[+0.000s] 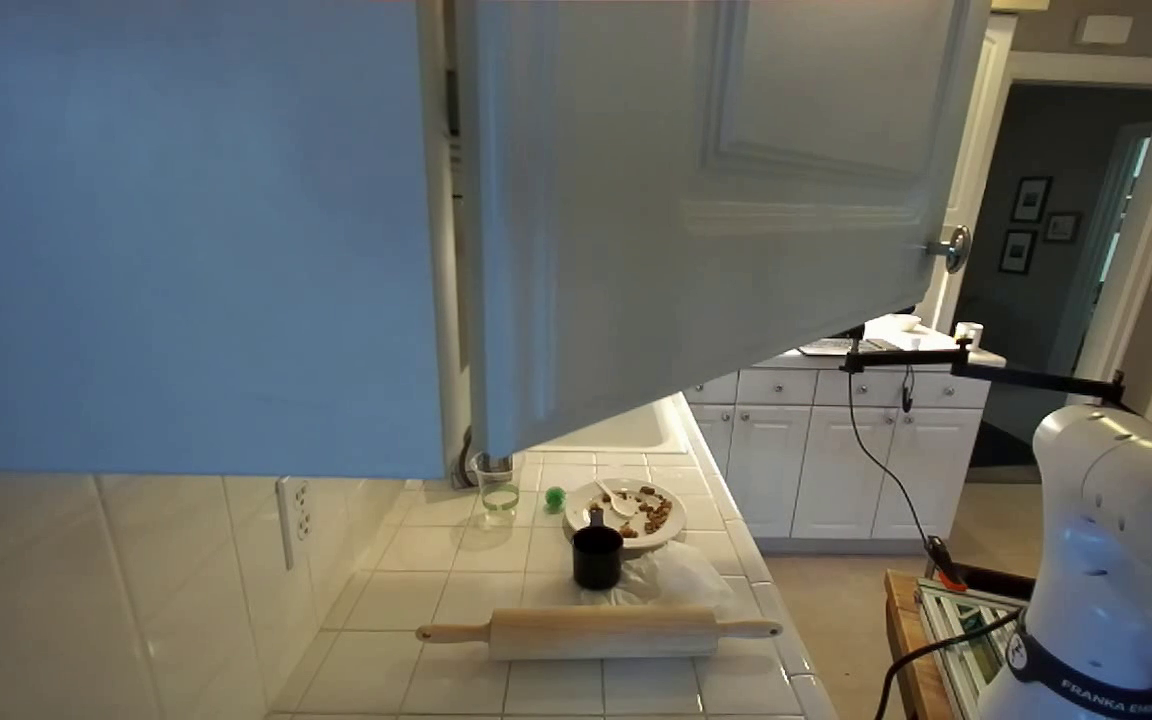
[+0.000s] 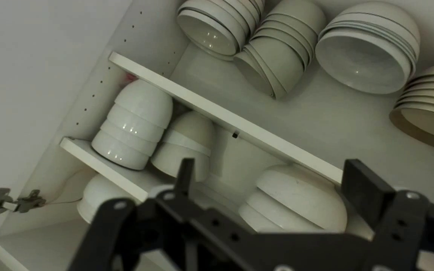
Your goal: Close the cabinet door
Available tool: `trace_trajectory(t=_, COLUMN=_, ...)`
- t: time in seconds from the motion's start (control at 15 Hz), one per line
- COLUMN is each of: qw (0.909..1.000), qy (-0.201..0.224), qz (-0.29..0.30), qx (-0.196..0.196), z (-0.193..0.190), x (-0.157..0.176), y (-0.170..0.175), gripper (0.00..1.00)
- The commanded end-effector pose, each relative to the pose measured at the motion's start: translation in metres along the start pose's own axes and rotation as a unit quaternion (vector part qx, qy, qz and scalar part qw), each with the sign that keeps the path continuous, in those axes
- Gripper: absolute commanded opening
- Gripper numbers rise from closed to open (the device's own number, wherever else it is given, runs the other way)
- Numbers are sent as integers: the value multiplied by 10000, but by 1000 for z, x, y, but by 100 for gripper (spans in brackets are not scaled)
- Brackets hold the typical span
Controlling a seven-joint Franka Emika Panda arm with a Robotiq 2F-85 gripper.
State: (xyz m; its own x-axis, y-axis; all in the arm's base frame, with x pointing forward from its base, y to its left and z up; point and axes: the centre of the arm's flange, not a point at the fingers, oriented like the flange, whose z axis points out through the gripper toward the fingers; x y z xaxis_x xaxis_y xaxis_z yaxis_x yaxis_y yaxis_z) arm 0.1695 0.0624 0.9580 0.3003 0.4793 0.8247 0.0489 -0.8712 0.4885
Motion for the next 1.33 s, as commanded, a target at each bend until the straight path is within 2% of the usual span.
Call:
trace_trajectory(t=0.0, qw=9983, qy=-149, qz=561, qx=-47, z=-7, x=-15, y=-1, gripper=100)
trace_trajectory(t=0.33, qw=9901, qy=-500, qz=1308, qx=-140, z=-42, x=-37, y=-1, gripper=100)
trace_trajectory(t=0.67, qw=9858, qy=-489, qz=1544, qx=437, z=-73, x=-43, y=-15, gripper=100)
trace_trajectory(t=0.8, qw=9836, qy=-301, qz=1639, qx=694, z=-84, x=-43, y=-19, gripper=100)
trace_trajectory(t=1.0, qw=9798, qy=292, qz=1547, qx=1232, z=-90, x=-39, y=-25, gripper=100)
trace_trajectory(t=1.27, qw=9617, qy=901, qz=1543, qx=2079, z=-92, x=-30, y=-34, gripper=100)
